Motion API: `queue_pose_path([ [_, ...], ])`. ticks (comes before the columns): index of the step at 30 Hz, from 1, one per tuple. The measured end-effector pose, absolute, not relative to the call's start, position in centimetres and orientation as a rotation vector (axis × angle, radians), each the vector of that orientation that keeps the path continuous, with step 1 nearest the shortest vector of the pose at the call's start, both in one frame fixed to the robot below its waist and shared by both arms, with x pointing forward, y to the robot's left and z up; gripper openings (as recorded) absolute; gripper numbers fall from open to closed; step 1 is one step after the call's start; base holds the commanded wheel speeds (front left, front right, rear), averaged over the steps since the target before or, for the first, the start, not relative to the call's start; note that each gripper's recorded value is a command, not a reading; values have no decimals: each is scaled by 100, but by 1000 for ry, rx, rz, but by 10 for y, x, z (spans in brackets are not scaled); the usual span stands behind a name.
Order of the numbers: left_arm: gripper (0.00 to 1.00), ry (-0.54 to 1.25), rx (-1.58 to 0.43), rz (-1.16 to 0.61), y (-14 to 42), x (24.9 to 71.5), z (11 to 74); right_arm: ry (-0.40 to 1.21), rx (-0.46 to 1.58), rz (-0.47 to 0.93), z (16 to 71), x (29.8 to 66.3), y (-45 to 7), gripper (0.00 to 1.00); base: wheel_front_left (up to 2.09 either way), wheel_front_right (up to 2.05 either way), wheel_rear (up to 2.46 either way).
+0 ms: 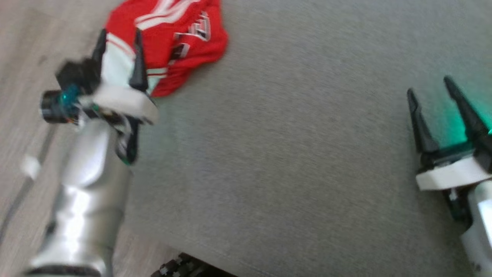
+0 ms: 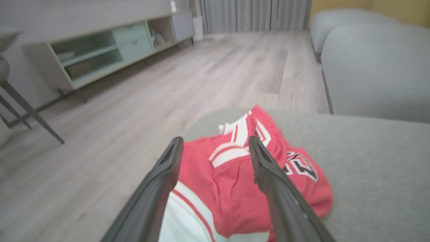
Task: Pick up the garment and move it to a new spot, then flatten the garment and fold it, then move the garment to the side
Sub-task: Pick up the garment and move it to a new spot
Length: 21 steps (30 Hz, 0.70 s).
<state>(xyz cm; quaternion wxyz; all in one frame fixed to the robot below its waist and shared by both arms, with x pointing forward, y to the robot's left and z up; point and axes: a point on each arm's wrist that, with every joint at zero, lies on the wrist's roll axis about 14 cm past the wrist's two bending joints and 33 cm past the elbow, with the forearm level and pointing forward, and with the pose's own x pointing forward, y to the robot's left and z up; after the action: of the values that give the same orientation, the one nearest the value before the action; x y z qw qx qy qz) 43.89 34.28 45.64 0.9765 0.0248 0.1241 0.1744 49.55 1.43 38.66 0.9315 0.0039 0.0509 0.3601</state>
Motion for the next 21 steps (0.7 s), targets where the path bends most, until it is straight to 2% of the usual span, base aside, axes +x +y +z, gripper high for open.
queue_pose_path([
  [4, 100, 484, 24, 346, 347, 454, 409, 87, -6, 681, 385, 508, -10, 100, 0, 0, 0],
  [8, 100, 586, -102, 319, 332, 462, 367, 77, -3, 635, 382, 515, -29, 100, 0, 0, 0],
  [9, 47, 578, -100, 315, 330, 464, 363, 74, -2, 628, 381, 517, -31, 100, 0, 0, 0],
  [10, 0, 565, -97, 308, 328, 467, 362, 71, -1, 622, 381, 518, -33, 100, 0, 0, 0],
  [14, 0, 453, -39, 245, 320, 486, 378, 66, 0, 604, 384, 520, -37, 100, 0, 0, 0],
  [21, 0, 210, 116, 146, 318, 521, 462, 88, 6, 566, 396, 508, -42, 100, 0, 0, 0],
])
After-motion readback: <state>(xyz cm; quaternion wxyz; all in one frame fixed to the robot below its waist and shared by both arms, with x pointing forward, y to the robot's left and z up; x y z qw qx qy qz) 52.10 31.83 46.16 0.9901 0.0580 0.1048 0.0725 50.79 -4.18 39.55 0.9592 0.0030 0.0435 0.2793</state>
